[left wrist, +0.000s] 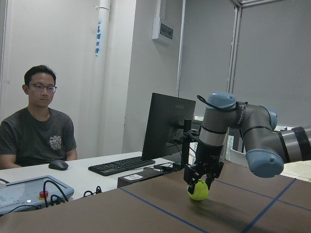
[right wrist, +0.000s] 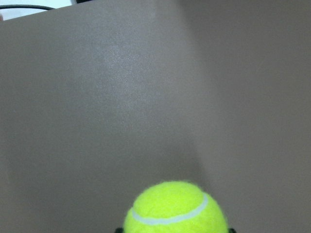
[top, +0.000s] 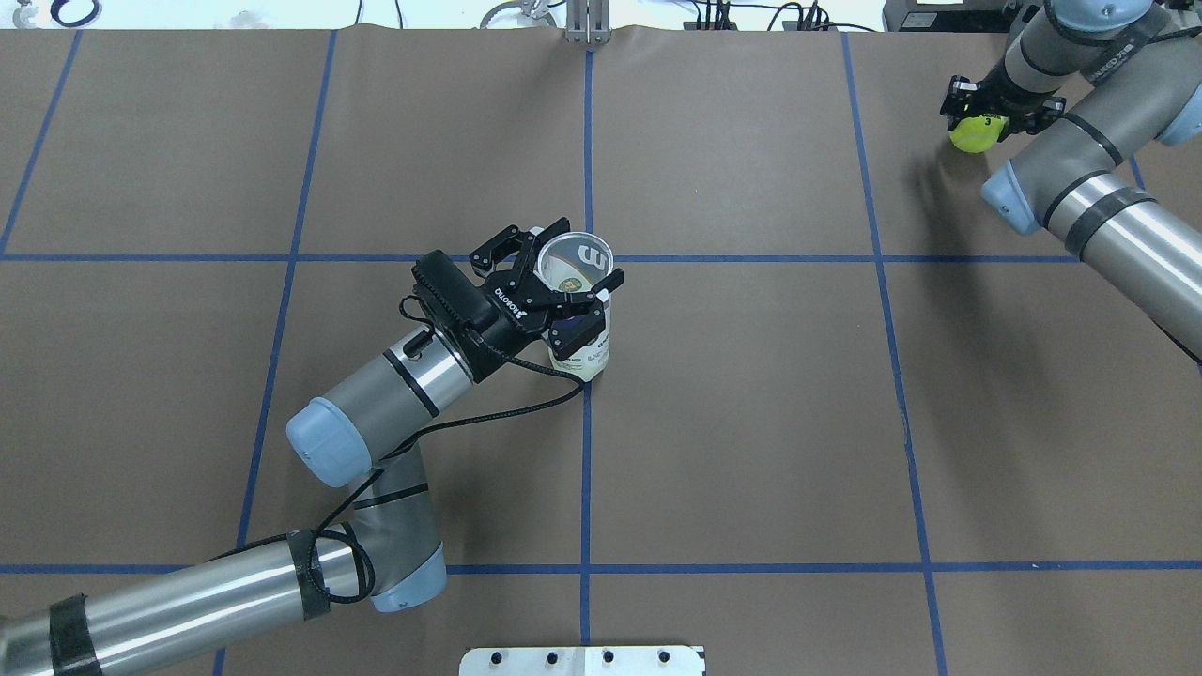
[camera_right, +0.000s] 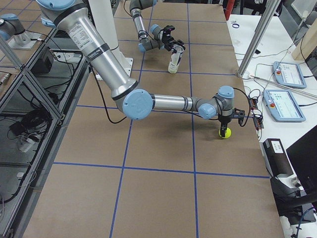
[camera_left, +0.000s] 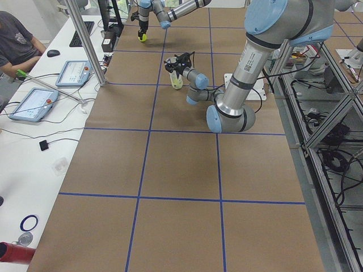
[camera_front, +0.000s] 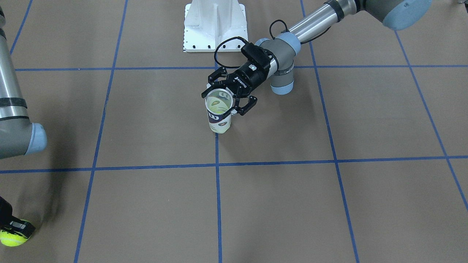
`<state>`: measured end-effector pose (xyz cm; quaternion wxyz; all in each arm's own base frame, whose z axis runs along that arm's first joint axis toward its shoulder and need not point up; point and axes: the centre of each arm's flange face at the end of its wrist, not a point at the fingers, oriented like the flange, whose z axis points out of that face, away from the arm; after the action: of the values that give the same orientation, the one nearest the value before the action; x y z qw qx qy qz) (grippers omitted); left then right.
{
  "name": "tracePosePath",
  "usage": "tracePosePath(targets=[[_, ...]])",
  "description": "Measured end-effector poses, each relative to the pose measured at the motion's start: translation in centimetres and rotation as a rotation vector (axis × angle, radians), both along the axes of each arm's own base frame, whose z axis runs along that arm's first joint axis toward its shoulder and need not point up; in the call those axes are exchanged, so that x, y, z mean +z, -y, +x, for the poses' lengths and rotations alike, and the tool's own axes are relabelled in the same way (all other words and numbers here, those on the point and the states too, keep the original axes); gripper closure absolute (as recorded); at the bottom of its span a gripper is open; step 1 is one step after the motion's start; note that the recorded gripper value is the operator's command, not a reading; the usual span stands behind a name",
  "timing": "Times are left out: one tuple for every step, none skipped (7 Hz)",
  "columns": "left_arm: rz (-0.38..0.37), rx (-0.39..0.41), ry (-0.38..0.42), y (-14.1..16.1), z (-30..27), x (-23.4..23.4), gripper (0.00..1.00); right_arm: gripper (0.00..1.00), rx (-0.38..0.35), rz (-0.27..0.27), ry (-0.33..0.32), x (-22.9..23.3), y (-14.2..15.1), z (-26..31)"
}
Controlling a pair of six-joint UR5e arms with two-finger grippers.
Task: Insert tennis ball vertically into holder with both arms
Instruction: 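Carry the second ball with the right gripper over the can's top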
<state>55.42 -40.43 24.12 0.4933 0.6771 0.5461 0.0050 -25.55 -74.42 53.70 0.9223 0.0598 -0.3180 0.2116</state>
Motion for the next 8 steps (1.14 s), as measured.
tracePosePath(targets=[[0.000,0.000,0.001,0.0,0.0,0.1,0.12,1.00,0.014,-0.026,0.041,-4.8,-0.9,0.0],[-0.001,0.000,0.004,0.0,0.0,0.2,0.12,1.00,0.012,-0.071,0.093,-12.1,-3.8,-0.7],[-0.002,0.000,0.007,0.0,-0.1,0.5,0.12,1.00,0.020,-0.121,0.148,-19.3,-8.4,-2.8],[-0.004,0.001,0.008,-0.1,-0.2,0.8,0.12,1.00,0.040,-0.165,0.213,-25.8,-13.4,-5.3],[-0.004,0.001,0.006,-0.2,-0.6,1.0,0.12,1.00,0.051,-0.196,0.271,-30.2,-17.4,-7.0],[-0.003,0.001,0.003,-0.4,-0.9,1.1,0.12,1.00,0.056,-0.219,0.314,-33.2,-20.0,-8.6],[-0.002,0.002,0.000,-0.5,-1.1,1.1,0.12,1.00,0.057,-0.238,0.349,-35.8,-21.7,-10.2],[-0.001,0.002,-0.001,-0.5,-1.1,1.1,0.12,1.00,0.058,-0.252,0.378,-38.0,-22.9,-11.5]])
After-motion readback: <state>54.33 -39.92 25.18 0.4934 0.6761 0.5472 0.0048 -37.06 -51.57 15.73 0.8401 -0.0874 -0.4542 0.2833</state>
